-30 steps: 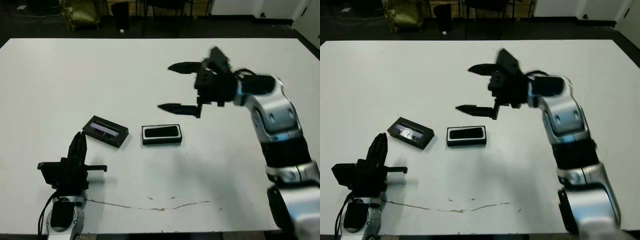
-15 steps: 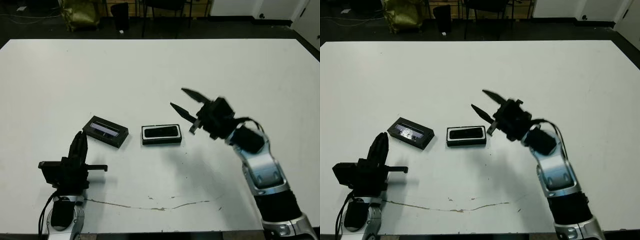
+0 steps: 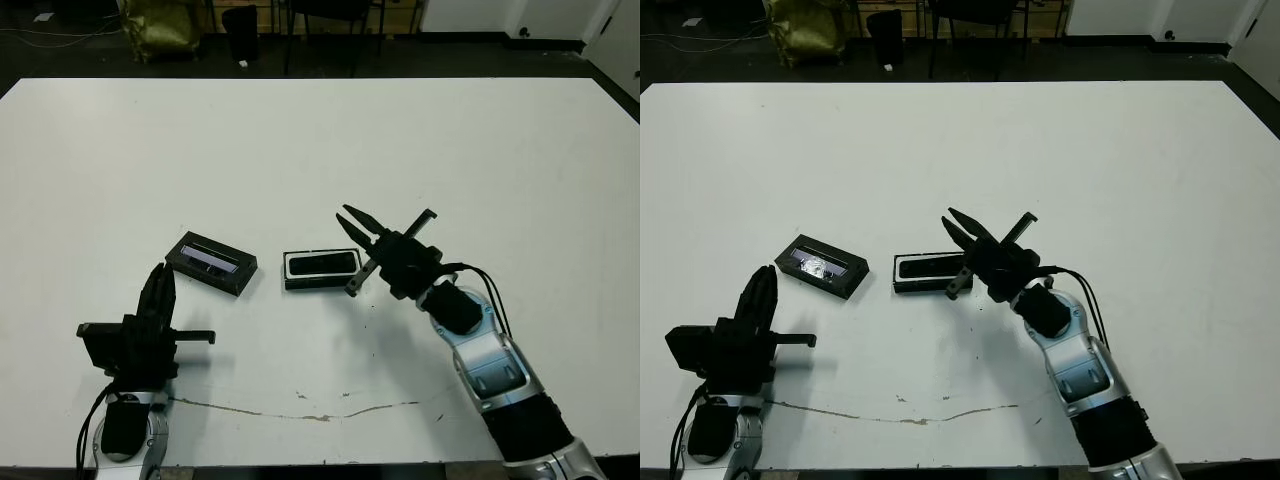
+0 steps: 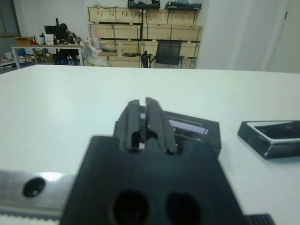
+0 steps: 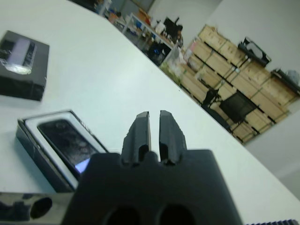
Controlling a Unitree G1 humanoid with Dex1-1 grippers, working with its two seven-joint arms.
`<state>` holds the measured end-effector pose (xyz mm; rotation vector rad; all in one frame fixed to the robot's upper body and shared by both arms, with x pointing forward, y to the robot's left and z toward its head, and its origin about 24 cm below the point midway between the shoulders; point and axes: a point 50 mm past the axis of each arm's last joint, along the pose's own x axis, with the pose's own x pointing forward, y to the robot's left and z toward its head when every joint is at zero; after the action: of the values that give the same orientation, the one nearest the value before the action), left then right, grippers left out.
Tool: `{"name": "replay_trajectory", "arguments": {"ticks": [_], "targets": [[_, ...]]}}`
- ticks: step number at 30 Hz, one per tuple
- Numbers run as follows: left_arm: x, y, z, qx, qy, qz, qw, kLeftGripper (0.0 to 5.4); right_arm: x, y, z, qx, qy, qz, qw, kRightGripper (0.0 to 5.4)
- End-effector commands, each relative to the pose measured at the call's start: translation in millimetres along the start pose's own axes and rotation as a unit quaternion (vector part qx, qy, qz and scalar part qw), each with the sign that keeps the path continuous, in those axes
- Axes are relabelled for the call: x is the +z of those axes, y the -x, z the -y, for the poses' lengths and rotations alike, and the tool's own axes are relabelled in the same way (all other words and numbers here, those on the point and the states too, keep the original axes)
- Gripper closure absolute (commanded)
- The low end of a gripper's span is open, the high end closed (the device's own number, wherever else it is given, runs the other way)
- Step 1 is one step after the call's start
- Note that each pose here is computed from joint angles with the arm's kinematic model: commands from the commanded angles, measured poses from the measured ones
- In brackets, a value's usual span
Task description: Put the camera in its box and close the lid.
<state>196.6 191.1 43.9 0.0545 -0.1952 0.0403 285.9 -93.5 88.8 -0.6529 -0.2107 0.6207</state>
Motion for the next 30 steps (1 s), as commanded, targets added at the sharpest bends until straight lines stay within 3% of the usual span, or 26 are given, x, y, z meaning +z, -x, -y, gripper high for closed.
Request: {"name": "replay_trajectory", "arguments": {"ticks": [1,12,30], "targets": [[-5,3,-1,0.004,-0.003,-0.017,1.0,5.4,-8.7,4.1,-7.1,0.004,-0.005,-0.035,0.999,5.39],[-4,0,-2,-0.005,-0.009,0.0,1.0,5.4,-15.8,8.1,-9.8,0.013,0.002,-0.087,0.996,5.39],[-4,2,-1,0.002,-0.015,-0.004,1.0,5.4,-28.5,14.8,-15.3,0.048,0.008,-0.136,0.99,5.39]]}}
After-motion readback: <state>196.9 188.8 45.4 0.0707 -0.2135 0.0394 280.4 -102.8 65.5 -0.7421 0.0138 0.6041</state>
